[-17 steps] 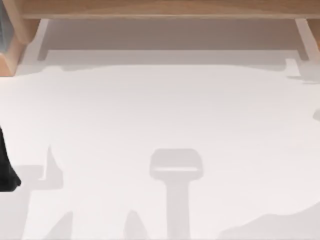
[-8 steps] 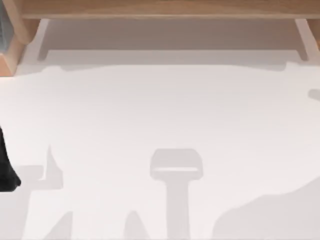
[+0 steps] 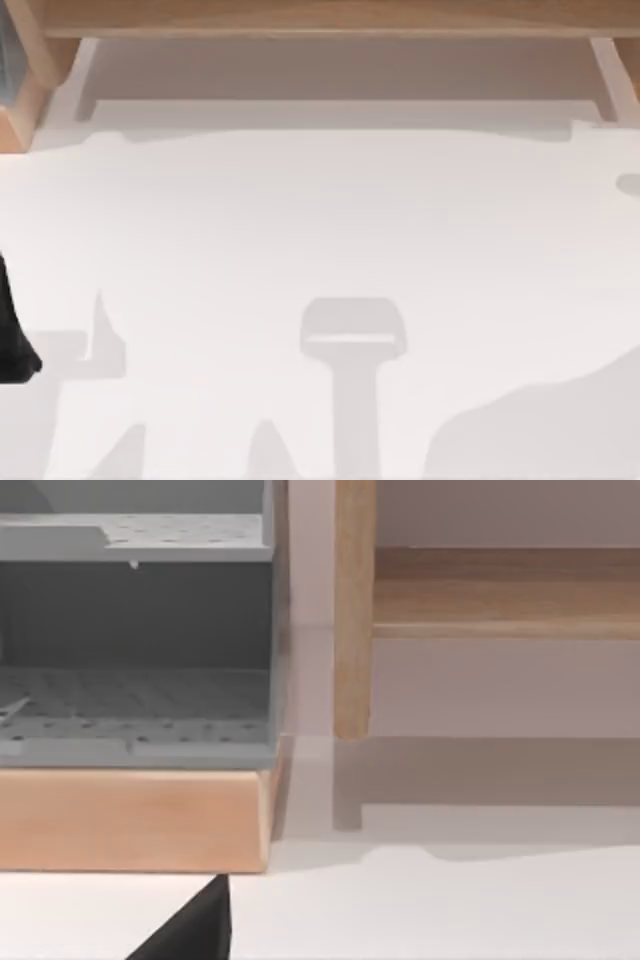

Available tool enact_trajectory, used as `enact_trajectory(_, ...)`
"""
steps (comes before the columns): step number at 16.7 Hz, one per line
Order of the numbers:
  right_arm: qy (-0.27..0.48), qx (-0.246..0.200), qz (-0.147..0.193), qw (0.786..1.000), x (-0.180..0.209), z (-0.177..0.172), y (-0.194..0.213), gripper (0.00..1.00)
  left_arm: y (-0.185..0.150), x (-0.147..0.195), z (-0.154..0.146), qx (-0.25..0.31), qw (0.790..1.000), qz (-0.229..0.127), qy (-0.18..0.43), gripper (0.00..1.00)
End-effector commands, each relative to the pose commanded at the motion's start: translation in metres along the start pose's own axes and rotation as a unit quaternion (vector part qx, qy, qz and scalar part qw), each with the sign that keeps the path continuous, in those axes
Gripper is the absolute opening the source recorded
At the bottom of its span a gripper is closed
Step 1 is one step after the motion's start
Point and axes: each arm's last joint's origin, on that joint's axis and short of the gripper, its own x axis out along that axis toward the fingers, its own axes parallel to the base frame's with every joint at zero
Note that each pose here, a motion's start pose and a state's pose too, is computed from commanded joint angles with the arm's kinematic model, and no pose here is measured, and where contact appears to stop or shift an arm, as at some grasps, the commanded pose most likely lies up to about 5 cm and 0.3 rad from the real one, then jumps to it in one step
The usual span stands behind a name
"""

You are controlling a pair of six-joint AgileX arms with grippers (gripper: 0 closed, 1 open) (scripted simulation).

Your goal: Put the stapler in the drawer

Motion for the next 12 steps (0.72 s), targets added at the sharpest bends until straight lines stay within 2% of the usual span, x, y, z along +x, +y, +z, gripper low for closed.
enact_trajectory(11,0.000,0.000,0.000,1.000,0.0000,0.0000,0.0000,0.98,0.0000,0.0000,0.0000,0.000,1.000,0.000,0.000,1.00)
enact_trajectory(12,0.000,0.000,0.000,1.000,0.0000,0.0000,0.0000,1.00,0.0000,0.0000,0.0000,0.000,1.000,0.000,0.000,1.00)
